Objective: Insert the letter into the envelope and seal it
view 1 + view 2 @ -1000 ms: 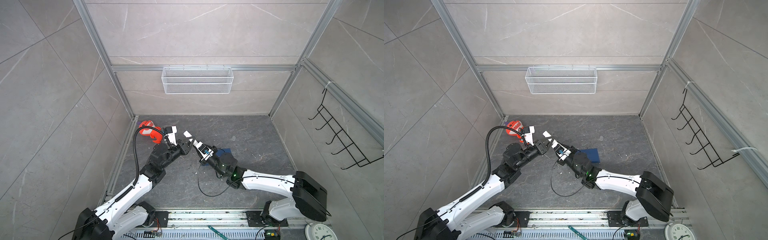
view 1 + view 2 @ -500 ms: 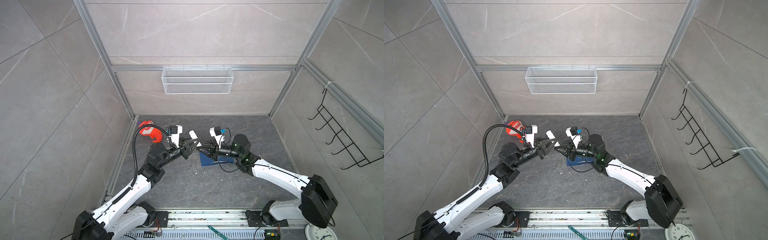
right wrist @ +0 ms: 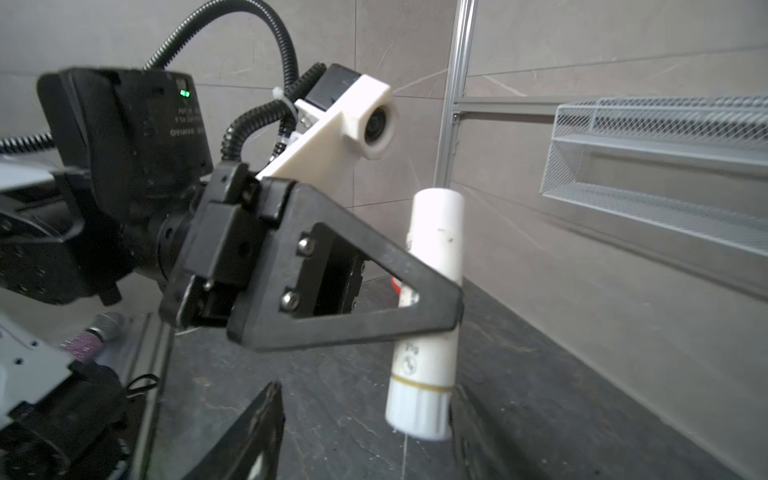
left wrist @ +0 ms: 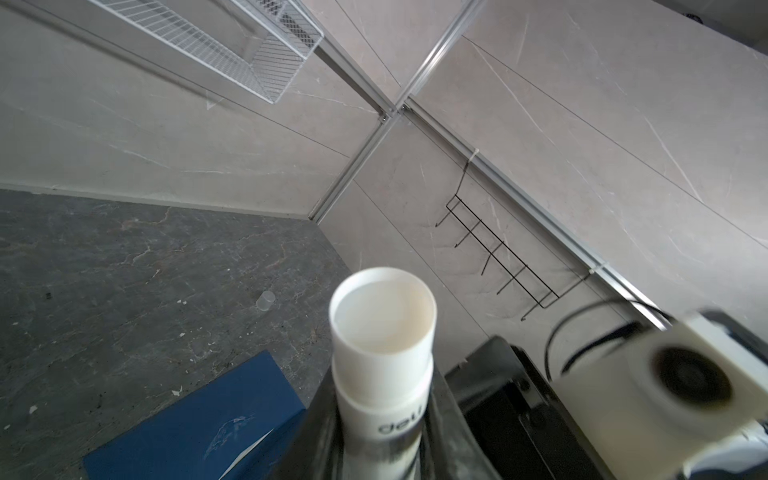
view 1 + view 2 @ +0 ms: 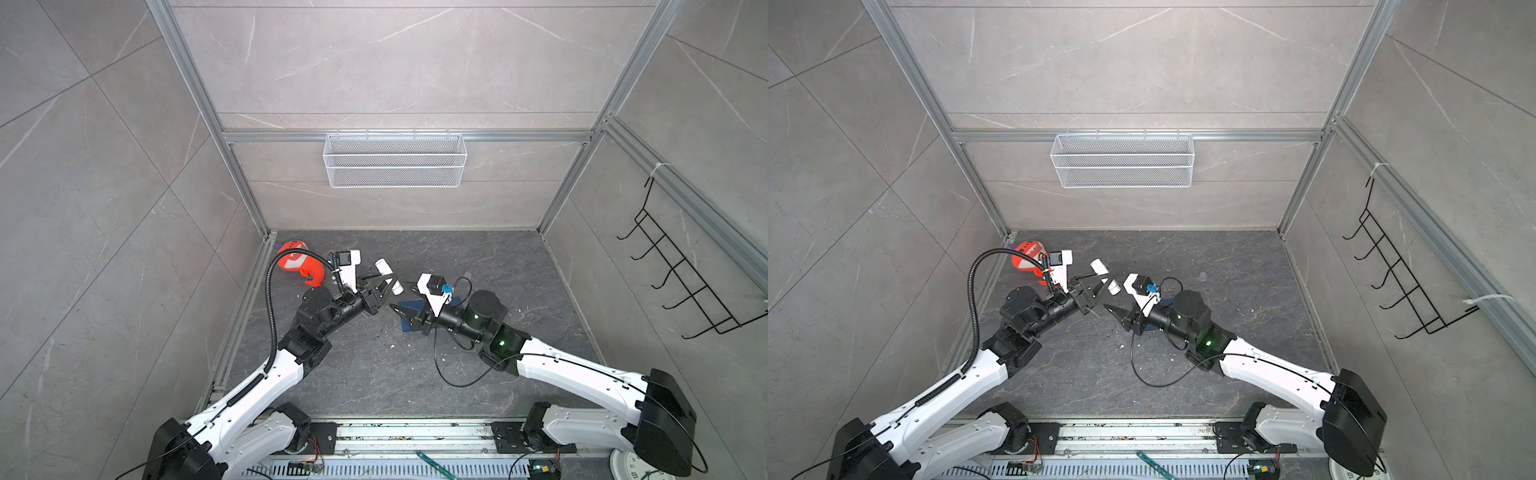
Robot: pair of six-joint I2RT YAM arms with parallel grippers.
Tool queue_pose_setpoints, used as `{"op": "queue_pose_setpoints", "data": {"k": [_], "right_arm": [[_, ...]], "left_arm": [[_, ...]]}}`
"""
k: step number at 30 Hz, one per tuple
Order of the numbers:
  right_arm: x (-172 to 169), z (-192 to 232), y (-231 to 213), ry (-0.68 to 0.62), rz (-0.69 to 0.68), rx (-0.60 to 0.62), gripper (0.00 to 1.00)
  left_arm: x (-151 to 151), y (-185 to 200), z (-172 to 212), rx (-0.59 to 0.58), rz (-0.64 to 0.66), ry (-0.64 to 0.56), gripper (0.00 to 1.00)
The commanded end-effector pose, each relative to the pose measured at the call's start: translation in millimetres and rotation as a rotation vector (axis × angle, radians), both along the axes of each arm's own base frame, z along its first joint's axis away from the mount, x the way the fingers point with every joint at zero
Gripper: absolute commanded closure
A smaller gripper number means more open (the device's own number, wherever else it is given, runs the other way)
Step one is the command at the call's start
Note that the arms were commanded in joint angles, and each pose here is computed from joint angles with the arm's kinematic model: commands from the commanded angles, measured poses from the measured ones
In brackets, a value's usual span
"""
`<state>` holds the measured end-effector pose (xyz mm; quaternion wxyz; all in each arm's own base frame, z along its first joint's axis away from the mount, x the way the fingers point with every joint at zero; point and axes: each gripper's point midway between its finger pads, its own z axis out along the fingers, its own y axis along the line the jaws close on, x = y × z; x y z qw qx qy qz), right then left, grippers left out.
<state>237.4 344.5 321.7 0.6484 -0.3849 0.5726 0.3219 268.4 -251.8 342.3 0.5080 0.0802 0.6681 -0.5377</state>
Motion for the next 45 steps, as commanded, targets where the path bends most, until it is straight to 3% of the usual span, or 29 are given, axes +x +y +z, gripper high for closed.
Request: {"op": "queue_pose_setpoints", "data": {"k": [1,5,12,35,45], "right_arm": [[24.8,-5.1,-20.2,-0.216,-0.274,-0.104,0.35],[21.5,3.9,-18.1,-0.318,-0.369,-0.076,0.41],[25.8,11.3,-14.7,-0.346,-0.452,-0.038,0.46],[34.1,12.8,7.8,-0.313,-0.422,-0.018,0.63],[30.4,16.2,9.3,-0.260,-0.389,0.025,0.90]], "left_arm": [[6.0,10.5,25.5,-0.118,0.056,0.003,1.00],[6.0,10.9,28.7,-0.128,0.057,0.005,1.00],[6.7,10.5,27.9,-0.133,0.055,0.016,1.00],[6.5,9.6,26.8,-0.137,0.049,0.025,1.00],[5.8,6.9,24.0,-0.121,0.036,0.019,1.00]]}}
